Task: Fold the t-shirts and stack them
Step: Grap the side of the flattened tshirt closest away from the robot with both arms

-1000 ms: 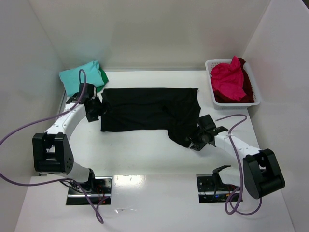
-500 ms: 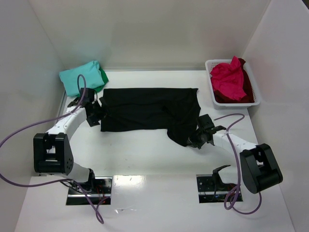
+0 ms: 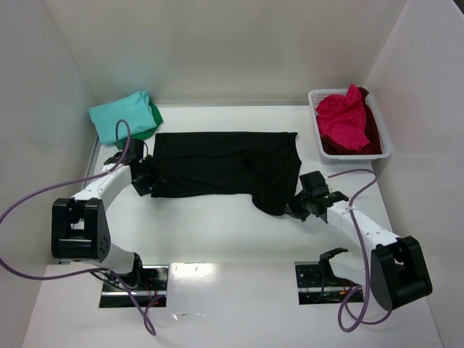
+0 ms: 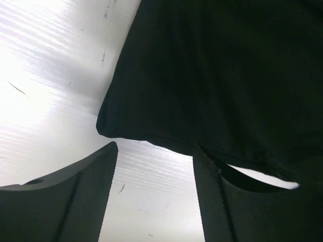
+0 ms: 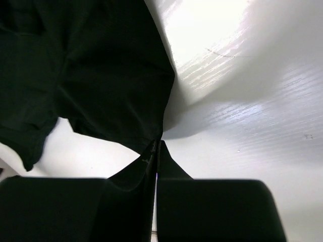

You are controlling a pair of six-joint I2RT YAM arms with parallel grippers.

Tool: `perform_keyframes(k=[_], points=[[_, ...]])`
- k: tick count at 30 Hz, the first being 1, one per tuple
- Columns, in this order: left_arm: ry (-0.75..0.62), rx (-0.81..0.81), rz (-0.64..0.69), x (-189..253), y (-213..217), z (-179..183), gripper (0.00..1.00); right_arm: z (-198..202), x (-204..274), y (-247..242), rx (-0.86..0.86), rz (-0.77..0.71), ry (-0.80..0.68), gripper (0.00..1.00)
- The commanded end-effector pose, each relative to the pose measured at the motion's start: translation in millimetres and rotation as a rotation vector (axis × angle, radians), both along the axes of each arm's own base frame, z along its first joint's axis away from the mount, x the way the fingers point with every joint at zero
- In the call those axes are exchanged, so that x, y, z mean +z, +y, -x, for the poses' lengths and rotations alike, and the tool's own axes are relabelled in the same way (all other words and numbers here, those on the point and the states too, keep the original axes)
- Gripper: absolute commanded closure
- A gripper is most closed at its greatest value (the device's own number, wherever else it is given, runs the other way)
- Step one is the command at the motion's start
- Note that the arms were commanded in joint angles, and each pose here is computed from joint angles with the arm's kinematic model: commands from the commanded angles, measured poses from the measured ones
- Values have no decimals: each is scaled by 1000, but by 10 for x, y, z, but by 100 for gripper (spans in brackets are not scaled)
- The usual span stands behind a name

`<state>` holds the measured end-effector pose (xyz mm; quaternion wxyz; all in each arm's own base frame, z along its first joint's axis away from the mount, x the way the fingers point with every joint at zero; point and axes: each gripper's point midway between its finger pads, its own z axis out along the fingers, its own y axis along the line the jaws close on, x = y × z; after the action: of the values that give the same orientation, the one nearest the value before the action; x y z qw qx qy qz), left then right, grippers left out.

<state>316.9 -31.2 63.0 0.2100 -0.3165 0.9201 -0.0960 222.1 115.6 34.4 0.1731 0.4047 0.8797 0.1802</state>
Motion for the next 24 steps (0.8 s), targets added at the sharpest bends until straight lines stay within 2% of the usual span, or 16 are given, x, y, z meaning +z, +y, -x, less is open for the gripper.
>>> perform_keyframes(k=[1, 10, 17, 24], points=[[44, 33, -35, -137, 88, 61, 33, 25, 34, -132, -46, 26, -20, 100], [156, 44, -116, -330, 232, 201, 33, 24, 49, -171, -56, 21, -20, 100], [166, 38, -128, -383, 252, 170, 33, 70, 78, -183, -56, 21, -18, 100], [156, 27, -124, -378, 267, 147, 50, 76, 104, -228, -74, 18, -31, 100]])
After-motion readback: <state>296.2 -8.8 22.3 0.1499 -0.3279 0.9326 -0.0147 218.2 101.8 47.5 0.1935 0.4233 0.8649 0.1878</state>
